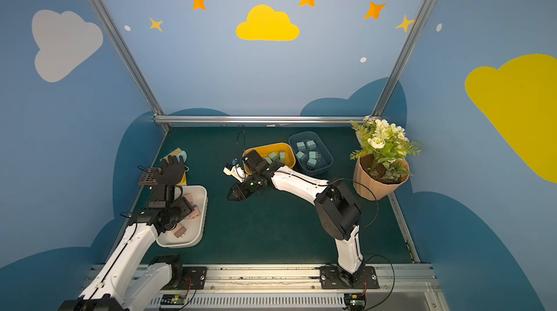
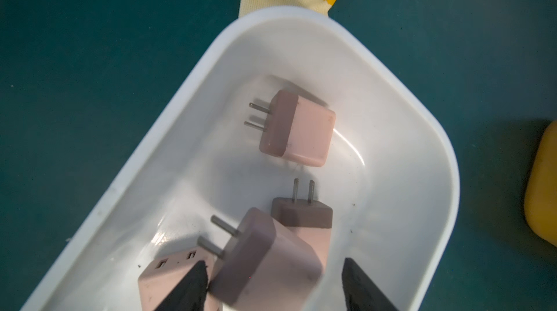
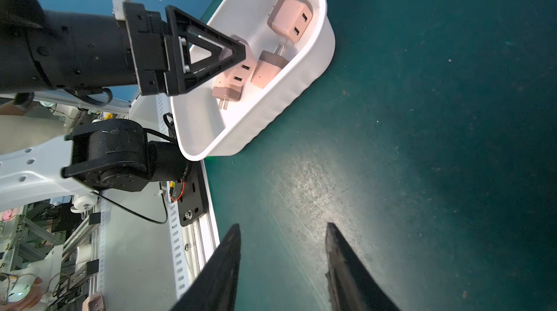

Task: Place the plugs by color into the storage box
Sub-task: Place the plug in the storage box, then reset both arms

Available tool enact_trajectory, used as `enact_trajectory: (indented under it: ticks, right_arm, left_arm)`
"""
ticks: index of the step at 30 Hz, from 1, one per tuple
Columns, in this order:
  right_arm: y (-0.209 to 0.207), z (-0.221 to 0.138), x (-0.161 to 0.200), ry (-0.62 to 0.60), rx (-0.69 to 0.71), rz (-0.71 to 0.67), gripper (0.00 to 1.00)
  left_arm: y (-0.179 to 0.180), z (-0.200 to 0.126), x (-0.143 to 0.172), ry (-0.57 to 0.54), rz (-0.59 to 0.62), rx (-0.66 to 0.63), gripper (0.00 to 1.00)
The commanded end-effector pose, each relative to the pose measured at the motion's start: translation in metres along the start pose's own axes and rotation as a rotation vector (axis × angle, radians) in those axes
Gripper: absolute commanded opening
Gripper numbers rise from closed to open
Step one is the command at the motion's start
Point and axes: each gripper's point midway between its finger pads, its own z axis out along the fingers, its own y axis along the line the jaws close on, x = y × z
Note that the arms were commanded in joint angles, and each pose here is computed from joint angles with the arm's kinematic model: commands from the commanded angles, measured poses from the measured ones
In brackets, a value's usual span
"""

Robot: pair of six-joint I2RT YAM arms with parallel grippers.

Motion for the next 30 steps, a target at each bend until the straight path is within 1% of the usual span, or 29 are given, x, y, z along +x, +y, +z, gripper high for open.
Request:
enact_trajectory:
  ticks: [1, 2, 4, 6, 8, 11, 13, 17, 20, 21, 23, 24, 25, 27, 29, 30]
  right_arm:
    - [0.009, -0.025, -0.014, -0.087, 0.034, -0.058, 0.47]
    - [0.008, -0.029, -0.016, -0.098, 0.049, -0.060, 0.48]
    - [0.001, -0.041, -0.019, -0.119, 0.101, -0.057, 0.50]
    - [-0.006, -0.055, -0.021, -0.134, 0.168, -0.025, 0.50]
    - [-0.015, -0.071, -0.021, -0.159, 0.243, -0.011, 0.50]
    - [-0.040, -0.105, -0.017, -0.221, 0.432, 0.005, 0.50]
    - [-0.067, -0.142, -0.013, -0.287, 0.628, 0.051, 0.51]
    - [-0.104, -0.225, 0.001, -0.410, 0.886, 0.122, 0.59]
    - [-0.134, -0.293, 0.023, -0.526, 1.094, 0.213, 0.69]
    - [-0.146, -0.315, 0.034, -0.586, 1.150, 0.267, 0.70]
    - [-0.166, -0.350, 0.057, -0.737, 1.240, 0.351, 0.73]
    - [-0.174, -0.366, 0.067, -0.813, 1.288, 0.368, 0.74]
    - [-0.184, -0.379, 0.082, -0.858, 1.349, 0.391, 0.75]
    - [-0.202, -0.395, 0.107, -0.881, 1.451, 0.441, 0.76]
    - [-0.220, -0.401, 0.129, -0.876, 1.518, 0.484, 0.76]
    - [-0.229, -0.398, 0.142, -0.860, 1.536, 0.501, 0.76]
  left_arm:
    - [-0.007, -0.006, -0.005, -0.027, 0.020, 0.044, 0.81]
    - [-0.007, -0.007, -0.005, -0.033, 0.021, 0.051, 0.83]
    - [-0.010, -0.010, -0.007, -0.044, 0.024, 0.069, 0.83]
    - [-0.015, -0.011, -0.010, -0.046, 0.018, 0.083, 0.83]
    - [-0.034, -0.010, -0.018, -0.050, 0.054, 0.155, 0.82]
    - [-0.062, -0.010, -0.041, -0.120, 0.103, 0.227, 0.82]
    - [-0.081, -0.017, -0.064, -0.197, 0.151, 0.252, 0.81]
    - [-0.113, -0.021, -0.089, -0.330, 0.265, 0.269, 0.81]
    - [-0.132, -0.021, -0.106, -0.451, 0.382, 0.255, 0.81]
    - [-0.139, -0.023, -0.110, -0.491, 0.420, 0.263, 0.81]
    - [-0.144, -0.027, -0.122, -0.574, 0.438, 0.265, 0.81]
    - [-0.144, -0.028, -0.127, -0.615, 0.445, 0.262, 0.81]
    - [-0.145, -0.027, -0.131, -0.659, 0.457, 0.258, 0.81]
    - [-0.145, -0.018, -0.134, -0.703, 0.503, 0.235, 0.81]
    - [-0.146, -0.001, -0.127, -0.685, 0.583, 0.231, 0.82]
    - [-0.146, 0.007, -0.125, -0.682, 0.612, 0.219, 0.82]
